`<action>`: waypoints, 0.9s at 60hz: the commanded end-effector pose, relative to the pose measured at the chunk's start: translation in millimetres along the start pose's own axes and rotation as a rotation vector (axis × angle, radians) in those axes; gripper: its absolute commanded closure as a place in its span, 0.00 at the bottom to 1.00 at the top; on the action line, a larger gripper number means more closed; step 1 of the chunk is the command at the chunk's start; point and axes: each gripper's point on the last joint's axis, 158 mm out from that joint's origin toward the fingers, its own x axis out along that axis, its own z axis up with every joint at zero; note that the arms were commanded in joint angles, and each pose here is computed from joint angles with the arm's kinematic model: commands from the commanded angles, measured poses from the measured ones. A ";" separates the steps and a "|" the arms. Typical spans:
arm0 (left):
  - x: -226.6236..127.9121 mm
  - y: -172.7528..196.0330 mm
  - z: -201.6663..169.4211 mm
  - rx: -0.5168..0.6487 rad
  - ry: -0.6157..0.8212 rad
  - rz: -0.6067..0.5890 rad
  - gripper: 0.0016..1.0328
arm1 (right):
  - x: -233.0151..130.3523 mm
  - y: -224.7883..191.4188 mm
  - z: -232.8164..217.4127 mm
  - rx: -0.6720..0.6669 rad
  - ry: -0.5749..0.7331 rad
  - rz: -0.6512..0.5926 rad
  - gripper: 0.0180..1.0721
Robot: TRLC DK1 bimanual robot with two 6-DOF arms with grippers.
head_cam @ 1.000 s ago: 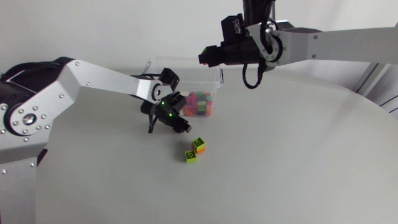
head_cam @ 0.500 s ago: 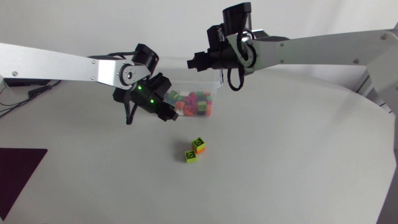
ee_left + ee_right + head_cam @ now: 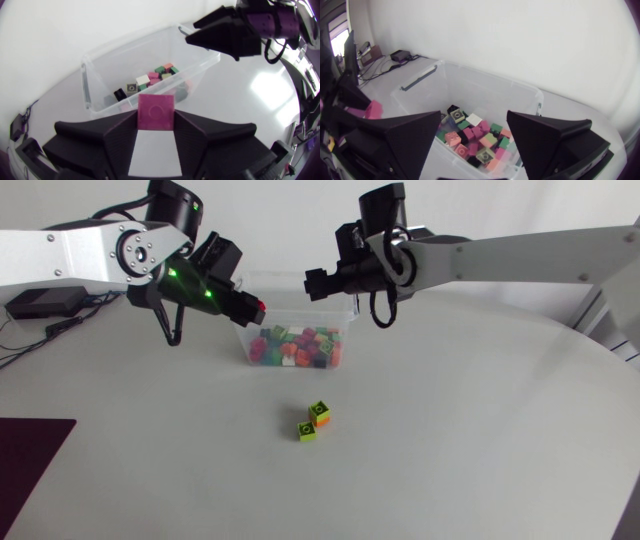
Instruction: Place the duplo bricks in the container
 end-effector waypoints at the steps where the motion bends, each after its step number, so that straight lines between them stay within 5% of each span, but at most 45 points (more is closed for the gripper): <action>1: -10.7 11.7 19.9 -0.033 -0.064 0.010 0.59 | -26.0 2.6 4.2 0.006 -0.012 -0.003 0.06; 22: 13.6 26.7 59.7 -0.067 -0.189 0.017 0.58 | -71.9 18.5 -60.7 -0.015 0.092 0.026 0.06; 47: 66.8 51.2 82.5 -0.096 -0.214 0.030 0.55 | -77.6 42.9 -143.9 -0.056 0.286 0.070 0.06; 49: 72.7 52.5 81.7 -0.097 -0.208 0.030 0.50 | -76.6 45.5 -148.3 -0.062 0.300 0.075 0.06; 54: 83.6 55.2 73.2 -0.106 -0.172 0.030 0.15 | -73.9 51.0 -163.5 -0.075 0.354 0.084 0.06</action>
